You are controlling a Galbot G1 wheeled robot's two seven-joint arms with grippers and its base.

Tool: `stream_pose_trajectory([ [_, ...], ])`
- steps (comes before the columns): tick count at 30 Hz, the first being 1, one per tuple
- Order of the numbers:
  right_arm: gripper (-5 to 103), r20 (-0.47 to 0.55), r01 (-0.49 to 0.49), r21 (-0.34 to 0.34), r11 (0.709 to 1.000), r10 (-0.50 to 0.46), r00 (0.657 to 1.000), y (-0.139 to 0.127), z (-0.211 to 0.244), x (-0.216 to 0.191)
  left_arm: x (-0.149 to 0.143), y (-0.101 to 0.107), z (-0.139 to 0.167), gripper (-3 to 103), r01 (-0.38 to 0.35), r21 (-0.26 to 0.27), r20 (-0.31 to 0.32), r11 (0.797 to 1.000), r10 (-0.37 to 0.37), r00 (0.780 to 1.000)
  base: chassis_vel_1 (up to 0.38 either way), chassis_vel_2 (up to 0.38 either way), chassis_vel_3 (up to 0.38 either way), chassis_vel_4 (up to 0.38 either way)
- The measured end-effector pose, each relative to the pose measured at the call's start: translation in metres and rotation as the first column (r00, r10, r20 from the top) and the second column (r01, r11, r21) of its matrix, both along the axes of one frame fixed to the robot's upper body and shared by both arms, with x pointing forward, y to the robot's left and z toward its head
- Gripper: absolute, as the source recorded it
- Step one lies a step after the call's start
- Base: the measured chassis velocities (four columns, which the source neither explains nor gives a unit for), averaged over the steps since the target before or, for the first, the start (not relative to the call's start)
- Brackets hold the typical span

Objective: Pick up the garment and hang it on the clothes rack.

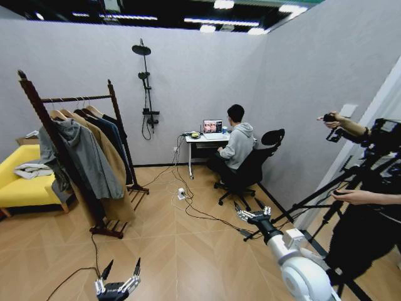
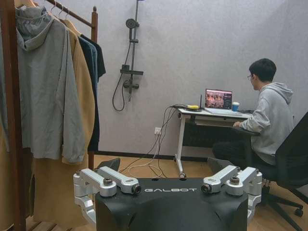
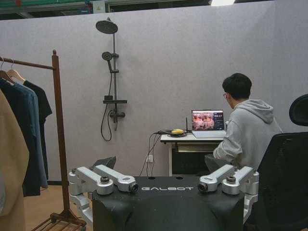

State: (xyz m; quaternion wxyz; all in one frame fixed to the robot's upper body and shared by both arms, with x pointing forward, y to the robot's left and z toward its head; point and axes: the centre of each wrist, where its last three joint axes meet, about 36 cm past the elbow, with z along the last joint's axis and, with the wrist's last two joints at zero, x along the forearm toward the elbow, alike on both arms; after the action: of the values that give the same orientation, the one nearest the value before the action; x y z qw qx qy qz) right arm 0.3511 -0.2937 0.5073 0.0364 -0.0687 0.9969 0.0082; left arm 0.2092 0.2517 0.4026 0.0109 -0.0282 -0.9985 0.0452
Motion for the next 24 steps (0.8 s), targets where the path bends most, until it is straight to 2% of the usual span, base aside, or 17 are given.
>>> stream_pose_trajectory([
  [13, 100, 0.007, 0.009, 0.025, 1.000, -0.009, 1.000, 0.001, -0.007, -0.005, 0.000, 0.000, 0.000, 100, 0.000, 0.000, 0.000, 1.000, 0.000, 1.000, 0.000, 0.000, 0.000, 0.000],
  [24, 100, 0.007, 0.036, 0.033, 0.999, -0.037, 0.999, -0.010, -0.006, -0.011, 0.000, 0.000, 0.000, 100, 0.000, 0.000, 0.000, 1.000, 0.000, 1.000, 0.000, 0.000, 0.000, 0.000],
])
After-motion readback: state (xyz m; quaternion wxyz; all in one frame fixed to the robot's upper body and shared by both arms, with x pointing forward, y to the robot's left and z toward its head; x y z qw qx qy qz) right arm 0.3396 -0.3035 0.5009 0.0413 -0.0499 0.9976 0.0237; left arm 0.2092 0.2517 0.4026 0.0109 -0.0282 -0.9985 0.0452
